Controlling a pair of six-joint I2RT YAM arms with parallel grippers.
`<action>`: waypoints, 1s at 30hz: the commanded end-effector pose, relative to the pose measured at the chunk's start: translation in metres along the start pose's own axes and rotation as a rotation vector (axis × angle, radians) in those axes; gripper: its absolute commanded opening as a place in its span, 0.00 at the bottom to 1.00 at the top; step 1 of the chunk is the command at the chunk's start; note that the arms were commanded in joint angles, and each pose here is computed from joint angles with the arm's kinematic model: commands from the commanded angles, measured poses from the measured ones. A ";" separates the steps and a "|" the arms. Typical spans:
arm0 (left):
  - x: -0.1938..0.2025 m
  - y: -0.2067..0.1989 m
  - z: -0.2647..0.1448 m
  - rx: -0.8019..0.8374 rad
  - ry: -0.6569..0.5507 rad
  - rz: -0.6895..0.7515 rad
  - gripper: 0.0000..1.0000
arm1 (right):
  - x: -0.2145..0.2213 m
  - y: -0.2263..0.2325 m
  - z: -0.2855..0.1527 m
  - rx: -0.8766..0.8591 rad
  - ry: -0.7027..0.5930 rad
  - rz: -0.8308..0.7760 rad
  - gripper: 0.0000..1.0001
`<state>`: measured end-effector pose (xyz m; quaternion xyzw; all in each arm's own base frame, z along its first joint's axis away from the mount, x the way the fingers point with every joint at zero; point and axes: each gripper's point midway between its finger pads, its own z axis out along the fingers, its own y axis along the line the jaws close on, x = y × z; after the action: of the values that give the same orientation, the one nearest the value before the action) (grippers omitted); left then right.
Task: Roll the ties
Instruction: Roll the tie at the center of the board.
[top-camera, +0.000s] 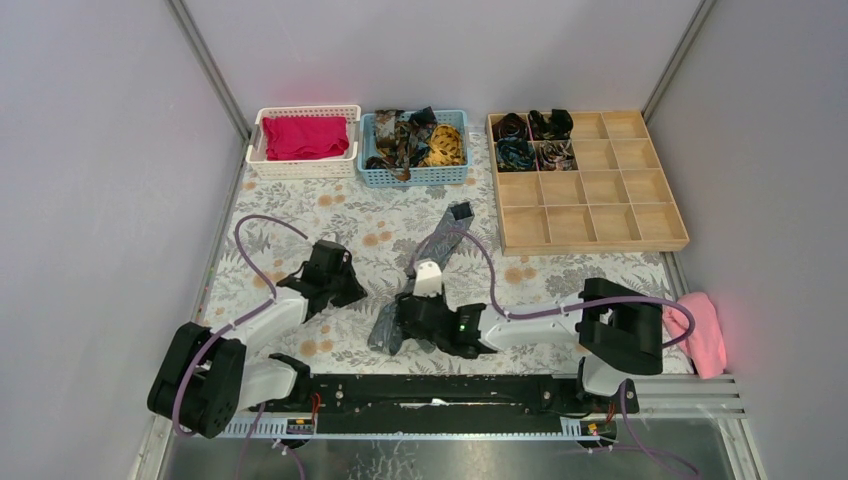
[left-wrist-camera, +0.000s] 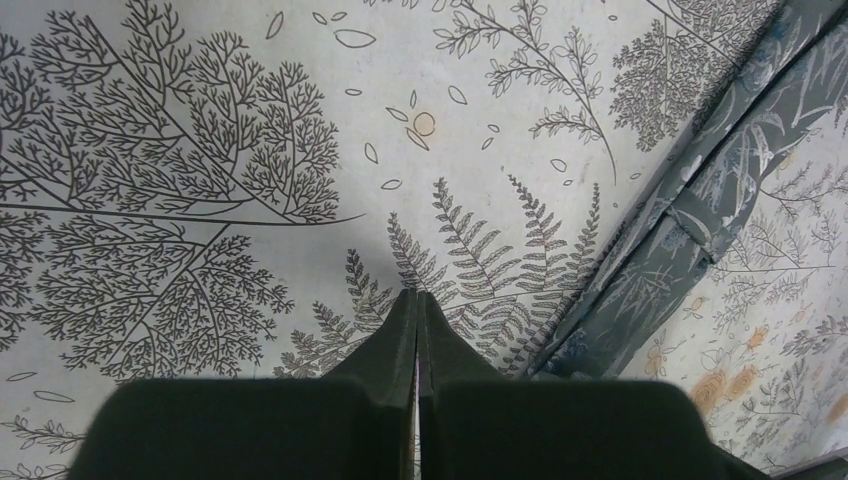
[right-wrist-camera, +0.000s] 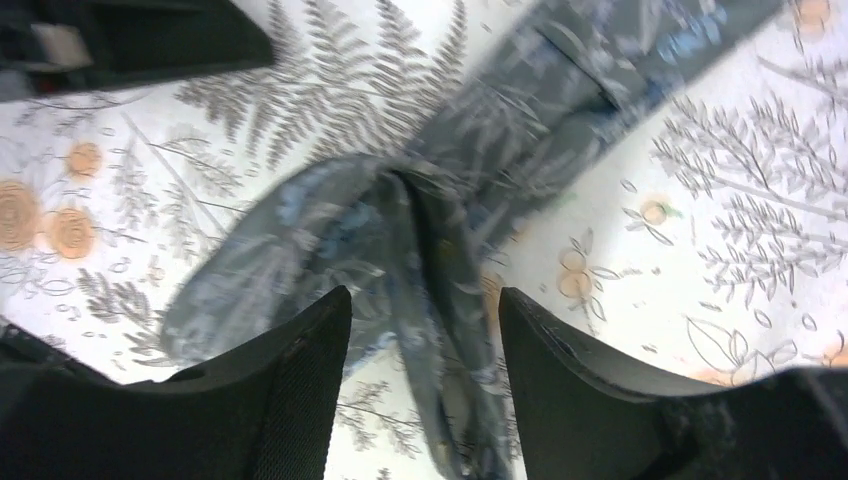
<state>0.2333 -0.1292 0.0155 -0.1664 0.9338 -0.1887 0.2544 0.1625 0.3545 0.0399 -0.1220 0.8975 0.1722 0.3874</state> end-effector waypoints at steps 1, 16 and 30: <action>-0.016 -0.015 -0.006 0.043 -0.057 0.027 0.00 | -0.014 0.002 -0.010 0.067 0.007 -0.215 0.64; -0.026 -0.017 -0.016 0.037 -0.096 0.046 0.00 | -0.007 0.003 -0.004 0.106 0.092 -0.333 0.71; -0.027 -0.013 -0.018 0.024 -0.105 0.054 0.00 | 0.011 0.020 0.009 0.031 0.150 -0.329 0.40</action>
<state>0.2427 -0.1277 0.0391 -0.1540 0.9230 -0.1928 0.2953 0.1529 0.3617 0.0248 -0.2733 0.8961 0.0644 0.3438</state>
